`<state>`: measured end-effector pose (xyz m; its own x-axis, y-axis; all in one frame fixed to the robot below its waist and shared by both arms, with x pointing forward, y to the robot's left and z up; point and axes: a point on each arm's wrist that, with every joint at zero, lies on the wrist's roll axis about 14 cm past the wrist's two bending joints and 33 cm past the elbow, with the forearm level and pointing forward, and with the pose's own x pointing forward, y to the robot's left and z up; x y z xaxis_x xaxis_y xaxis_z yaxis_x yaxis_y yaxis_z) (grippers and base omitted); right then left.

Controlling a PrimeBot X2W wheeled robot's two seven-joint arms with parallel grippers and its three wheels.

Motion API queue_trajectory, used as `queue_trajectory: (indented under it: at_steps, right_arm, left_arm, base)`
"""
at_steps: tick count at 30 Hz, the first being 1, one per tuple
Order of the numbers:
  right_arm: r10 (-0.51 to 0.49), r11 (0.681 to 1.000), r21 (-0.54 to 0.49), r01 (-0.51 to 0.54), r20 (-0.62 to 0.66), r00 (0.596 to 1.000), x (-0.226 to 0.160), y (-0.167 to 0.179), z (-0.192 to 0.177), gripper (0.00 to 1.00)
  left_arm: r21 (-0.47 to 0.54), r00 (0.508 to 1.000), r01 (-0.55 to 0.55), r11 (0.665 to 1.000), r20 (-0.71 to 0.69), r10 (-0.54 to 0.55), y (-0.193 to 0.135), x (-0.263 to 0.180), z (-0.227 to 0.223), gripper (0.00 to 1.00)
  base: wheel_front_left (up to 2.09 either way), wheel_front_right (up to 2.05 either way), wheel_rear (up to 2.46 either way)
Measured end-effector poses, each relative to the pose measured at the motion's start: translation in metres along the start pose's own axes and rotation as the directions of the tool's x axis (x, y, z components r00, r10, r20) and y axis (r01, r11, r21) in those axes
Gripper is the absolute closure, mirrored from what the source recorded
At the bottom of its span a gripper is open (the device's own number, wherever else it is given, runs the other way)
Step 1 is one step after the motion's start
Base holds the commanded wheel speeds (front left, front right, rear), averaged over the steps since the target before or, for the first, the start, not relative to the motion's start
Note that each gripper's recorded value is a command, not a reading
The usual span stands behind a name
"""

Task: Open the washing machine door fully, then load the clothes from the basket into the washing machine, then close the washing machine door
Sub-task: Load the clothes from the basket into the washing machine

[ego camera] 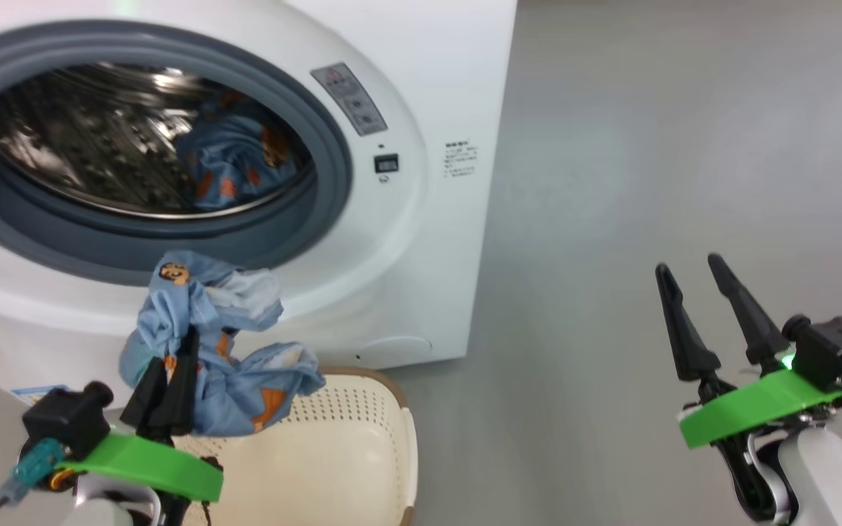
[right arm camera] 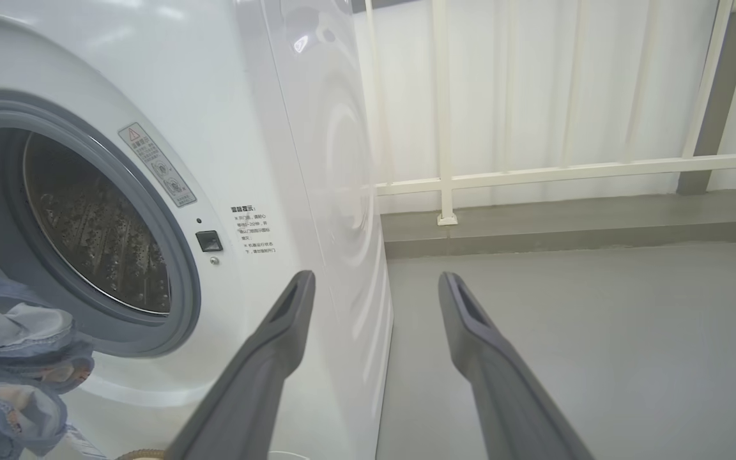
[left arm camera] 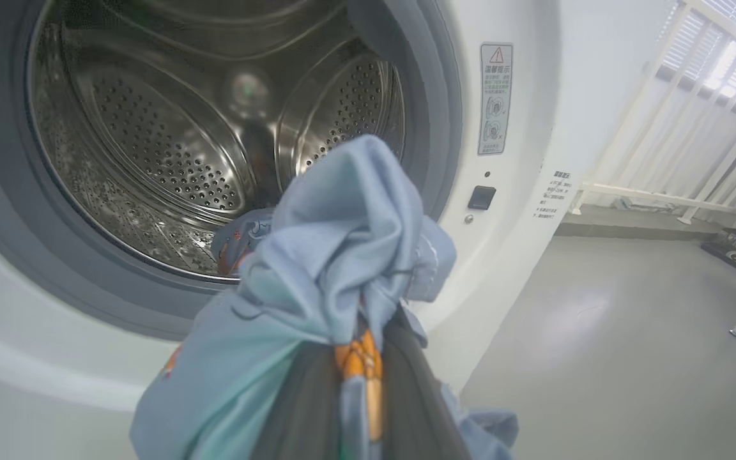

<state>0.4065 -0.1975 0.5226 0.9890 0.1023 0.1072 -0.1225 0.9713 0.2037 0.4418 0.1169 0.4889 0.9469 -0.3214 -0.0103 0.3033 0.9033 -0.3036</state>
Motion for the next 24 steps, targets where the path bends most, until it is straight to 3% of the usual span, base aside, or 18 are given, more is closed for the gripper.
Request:
queue_trajectory:
  at_steps: [15, 24]
  right_arm:
    - [0.069, 0.998, 0.002, -0.069, 0.03, 0.997, -0.004, 0.019, 0.014, 0.0]
    - [0.067, 0.998, 0.0, -0.067, 0.028, 0.997, -0.005, 0.017, 0.014, 0.0]
  left_arm:
    - [0.081, 0.977, -0.159, 0.984, 0.153, 0.146, 0.023, -0.058, 0.05, 1.0]
    - [0.078, 0.975, -0.162, 0.984, 0.166, 0.147, 0.019, -0.06, 0.053, 1.0]
  base:
    - [0.0, 0.0, 0.0]
    - [0.0, 0.0, 0.0]
